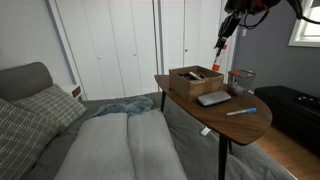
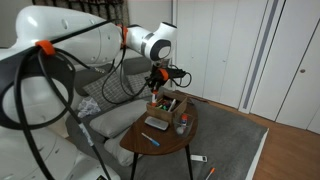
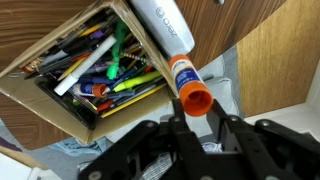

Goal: Pick up the orange and white glue stick and put it on the table facing up side down

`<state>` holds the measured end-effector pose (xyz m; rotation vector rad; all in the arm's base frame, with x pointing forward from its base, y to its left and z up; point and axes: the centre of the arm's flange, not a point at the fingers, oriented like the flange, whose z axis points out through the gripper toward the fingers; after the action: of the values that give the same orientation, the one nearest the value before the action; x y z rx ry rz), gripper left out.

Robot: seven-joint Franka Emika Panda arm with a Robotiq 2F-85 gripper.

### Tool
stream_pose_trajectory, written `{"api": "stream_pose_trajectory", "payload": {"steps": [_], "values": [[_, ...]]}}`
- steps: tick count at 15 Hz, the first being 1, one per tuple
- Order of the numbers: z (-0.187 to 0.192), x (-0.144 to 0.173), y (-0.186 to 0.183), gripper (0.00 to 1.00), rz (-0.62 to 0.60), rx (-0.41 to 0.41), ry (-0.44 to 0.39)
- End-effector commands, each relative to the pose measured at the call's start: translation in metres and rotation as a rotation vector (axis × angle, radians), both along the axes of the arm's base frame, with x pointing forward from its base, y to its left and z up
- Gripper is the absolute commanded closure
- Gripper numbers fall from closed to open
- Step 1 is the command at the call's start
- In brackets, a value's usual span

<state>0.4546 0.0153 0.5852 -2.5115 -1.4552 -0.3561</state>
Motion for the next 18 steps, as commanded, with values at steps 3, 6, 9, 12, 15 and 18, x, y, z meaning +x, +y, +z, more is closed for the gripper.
{"api": "stream_pose_trajectory", "payload": {"steps": [3,6,9,12,15,18], "values": [[-0.007,-0.021,0.045,0.93,0.133,-0.09,0.053],[-0.024,-0.041,0.067,0.93,0.082,-0.181,0.092],[-0.049,-0.049,0.077,0.93,-0.029,-0.207,0.077],[-0.073,-0.055,0.088,0.93,-0.106,-0.172,0.077],[-0.094,-0.058,0.097,0.93,-0.159,-0.169,0.074],[-0.111,-0.057,0.11,0.93,-0.178,-0.166,0.058]]}}
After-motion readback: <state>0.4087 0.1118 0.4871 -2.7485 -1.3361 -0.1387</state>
